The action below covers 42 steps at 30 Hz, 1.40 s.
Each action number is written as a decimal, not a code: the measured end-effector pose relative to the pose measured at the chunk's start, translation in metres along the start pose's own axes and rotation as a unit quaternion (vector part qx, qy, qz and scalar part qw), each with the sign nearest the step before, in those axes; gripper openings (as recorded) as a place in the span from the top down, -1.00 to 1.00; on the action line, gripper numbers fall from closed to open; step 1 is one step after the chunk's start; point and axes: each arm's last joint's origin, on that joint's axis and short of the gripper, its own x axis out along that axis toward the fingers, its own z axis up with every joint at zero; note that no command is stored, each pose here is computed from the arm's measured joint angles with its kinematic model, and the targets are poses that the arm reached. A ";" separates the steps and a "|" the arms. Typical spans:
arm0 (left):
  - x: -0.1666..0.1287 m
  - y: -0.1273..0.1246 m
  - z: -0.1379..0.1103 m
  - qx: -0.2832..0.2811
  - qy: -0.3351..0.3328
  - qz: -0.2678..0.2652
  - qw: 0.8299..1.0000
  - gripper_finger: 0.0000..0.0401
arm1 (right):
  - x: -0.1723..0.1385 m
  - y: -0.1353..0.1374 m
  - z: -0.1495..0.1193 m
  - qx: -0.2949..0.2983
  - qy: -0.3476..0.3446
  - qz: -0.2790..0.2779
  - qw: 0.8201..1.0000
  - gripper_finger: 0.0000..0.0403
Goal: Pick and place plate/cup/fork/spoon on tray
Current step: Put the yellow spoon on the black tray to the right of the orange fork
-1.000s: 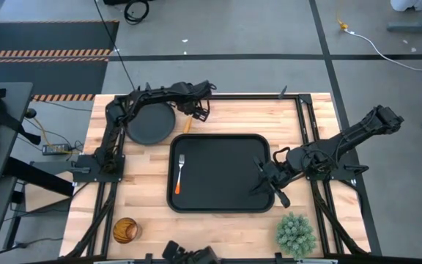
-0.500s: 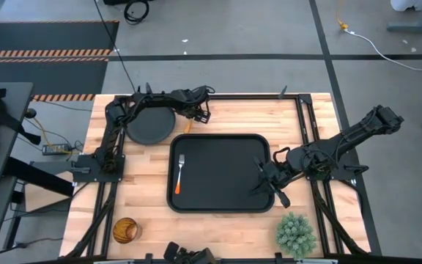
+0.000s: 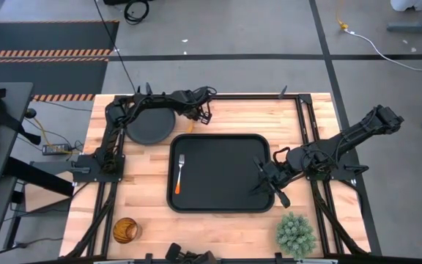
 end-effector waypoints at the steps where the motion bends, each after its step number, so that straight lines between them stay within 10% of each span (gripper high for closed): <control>1: 0.000 -0.001 -0.001 0.002 -0.001 0.003 1.000 0.96 | 0.000 0.000 0.000 0.001 0.000 0.000 1.000 0.94; 12: -0.010 0.011 0.004 0.004 -0.004 0.025 1.000 0.98 | 0.000 0.005 -0.002 -0.011 0.008 0.009 1.000 0.94; 28: -0.141 -0.009 -0.015 0.020 -0.113 0.008 0.993 0.98 | -0.002 0.003 -0.008 -0.055 0.040 0.001 0.998 0.94; 42: -0.055 -0.019 -0.009 -0.052 -0.067 0.024 0.996 0.67 | -0.004 -0.001 -0.021 -0.053 0.112 -0.015 0.992 0.94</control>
